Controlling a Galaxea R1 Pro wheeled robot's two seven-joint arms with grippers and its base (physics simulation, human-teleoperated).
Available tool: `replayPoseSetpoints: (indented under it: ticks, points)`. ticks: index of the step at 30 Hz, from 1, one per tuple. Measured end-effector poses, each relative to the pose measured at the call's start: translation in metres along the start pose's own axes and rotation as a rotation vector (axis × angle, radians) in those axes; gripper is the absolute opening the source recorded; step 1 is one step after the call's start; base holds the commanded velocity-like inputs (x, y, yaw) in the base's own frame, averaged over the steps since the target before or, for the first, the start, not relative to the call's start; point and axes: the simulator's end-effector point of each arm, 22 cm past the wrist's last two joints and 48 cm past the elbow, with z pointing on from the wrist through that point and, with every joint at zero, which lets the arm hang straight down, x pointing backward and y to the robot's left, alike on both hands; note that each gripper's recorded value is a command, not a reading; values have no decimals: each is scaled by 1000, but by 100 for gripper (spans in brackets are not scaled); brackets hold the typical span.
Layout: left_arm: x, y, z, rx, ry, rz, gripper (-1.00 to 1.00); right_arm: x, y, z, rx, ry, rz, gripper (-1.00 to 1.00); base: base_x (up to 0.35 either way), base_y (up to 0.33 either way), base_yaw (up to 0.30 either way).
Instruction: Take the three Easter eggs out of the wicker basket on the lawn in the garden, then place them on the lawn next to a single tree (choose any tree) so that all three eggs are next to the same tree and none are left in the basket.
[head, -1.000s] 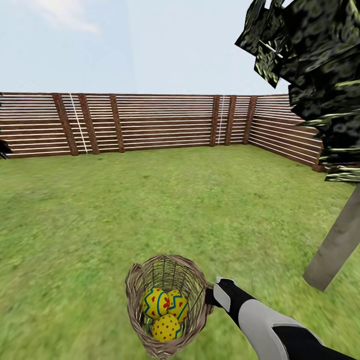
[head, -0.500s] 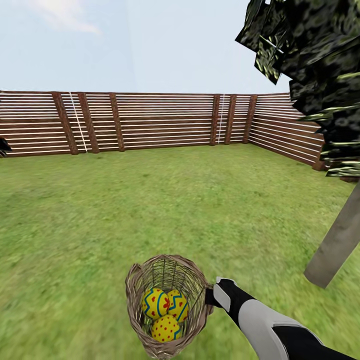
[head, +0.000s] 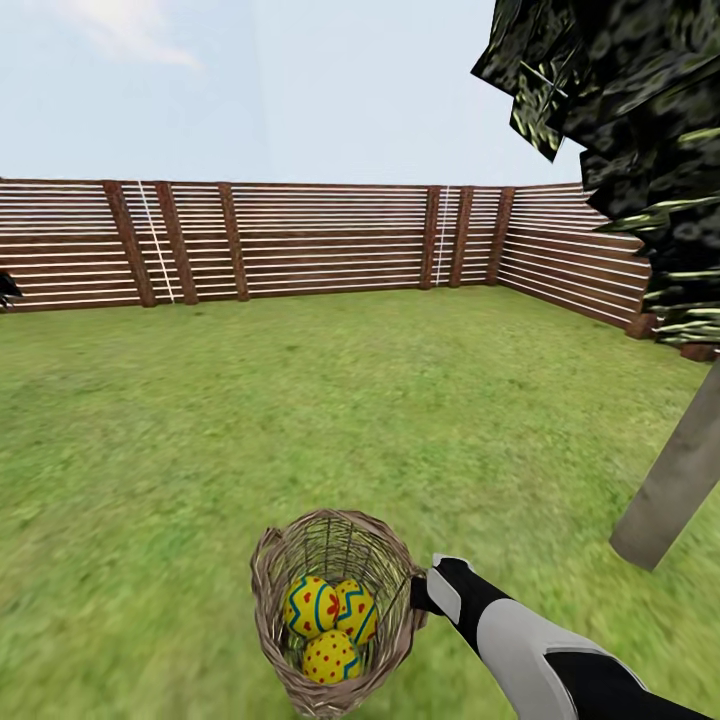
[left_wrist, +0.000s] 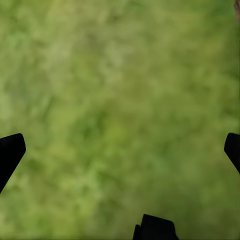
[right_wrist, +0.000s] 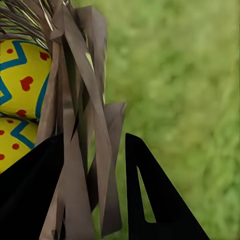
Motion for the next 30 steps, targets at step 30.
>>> replayPoseSetpoints:
  ticks: [30]
  points:
    - [41,-7,50,0,-1,1,100,35,-6,55,0,1,0,-100,0,0,0]
